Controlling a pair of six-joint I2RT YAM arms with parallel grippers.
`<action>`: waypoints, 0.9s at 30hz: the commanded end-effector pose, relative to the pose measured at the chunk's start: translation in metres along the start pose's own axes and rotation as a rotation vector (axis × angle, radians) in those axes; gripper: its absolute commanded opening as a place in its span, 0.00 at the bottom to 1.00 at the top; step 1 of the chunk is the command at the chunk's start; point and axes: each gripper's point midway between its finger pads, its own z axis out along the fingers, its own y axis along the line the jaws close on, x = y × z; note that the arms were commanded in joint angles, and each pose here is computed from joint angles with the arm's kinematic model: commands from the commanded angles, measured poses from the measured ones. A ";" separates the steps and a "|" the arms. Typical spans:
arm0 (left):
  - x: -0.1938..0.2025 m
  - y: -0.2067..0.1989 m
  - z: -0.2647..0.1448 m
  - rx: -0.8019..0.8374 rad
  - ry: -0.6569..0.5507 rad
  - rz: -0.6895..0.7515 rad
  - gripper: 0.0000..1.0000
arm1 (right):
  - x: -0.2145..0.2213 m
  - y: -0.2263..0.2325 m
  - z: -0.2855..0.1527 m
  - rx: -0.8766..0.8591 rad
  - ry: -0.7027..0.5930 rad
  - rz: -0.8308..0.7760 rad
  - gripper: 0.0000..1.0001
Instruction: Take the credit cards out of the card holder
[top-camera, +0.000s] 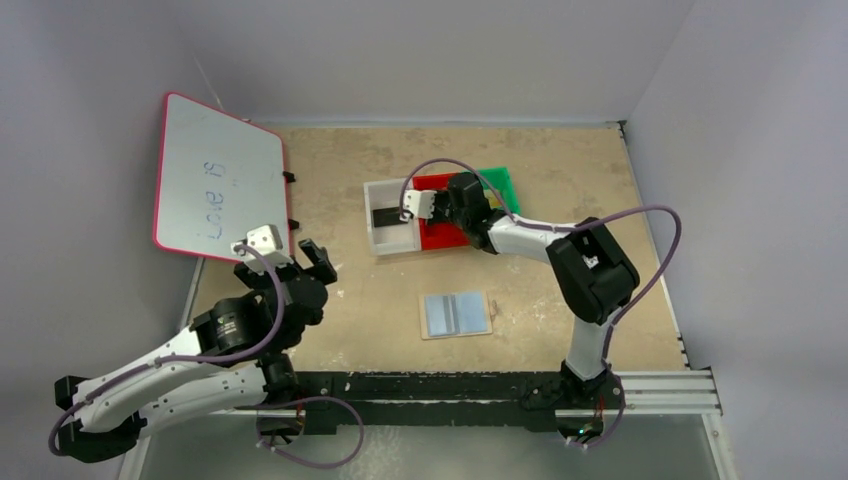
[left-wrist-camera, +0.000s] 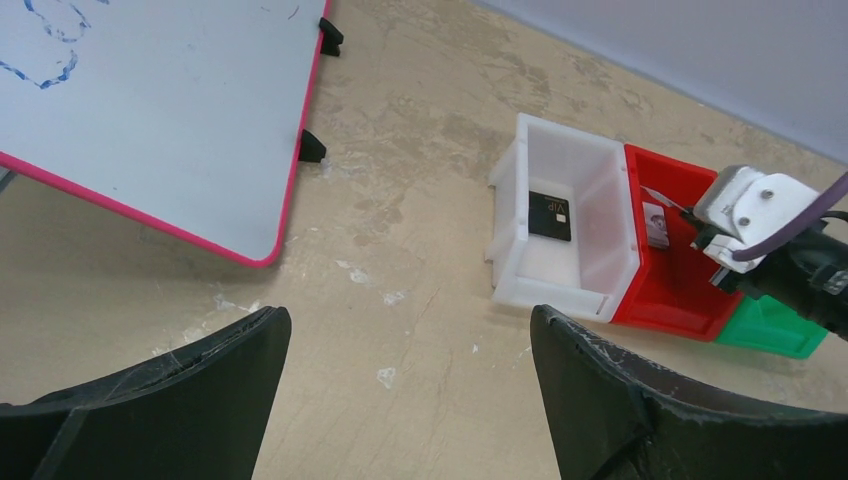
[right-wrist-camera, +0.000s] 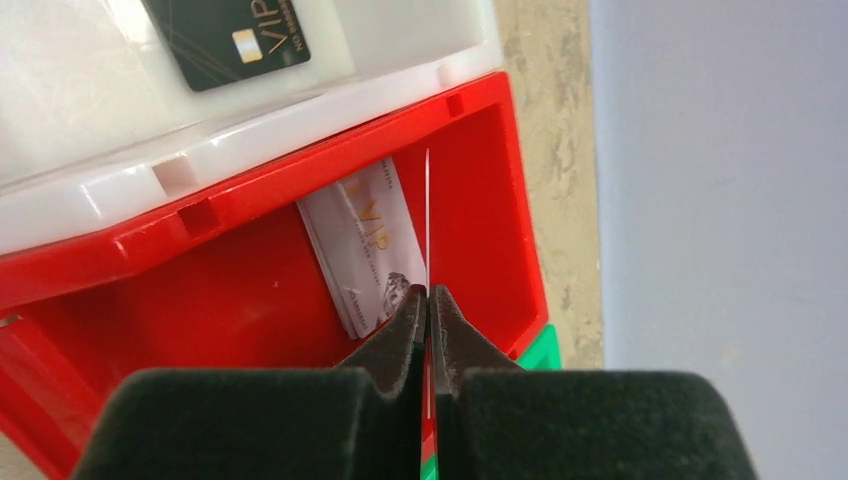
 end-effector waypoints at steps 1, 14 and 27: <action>-0.016 0.003 -0.004 0.005 -0.028 -0.087 0.90 | 0.004 -0.007 0.008 -0.044 -0.002 -0.054 0.00; -0.017 0.007 -0.005 0.001 -0.033 -0.098 0.91 | 0.018 -0.013 0.030 -0.087 0.032 -0.107 0.10; -0.012 0.005 -0.003 -0.012 -0.025 -0.060 0.91 | 0.018 -0.002 0.034 -0.145 0.025 -0.115 0.12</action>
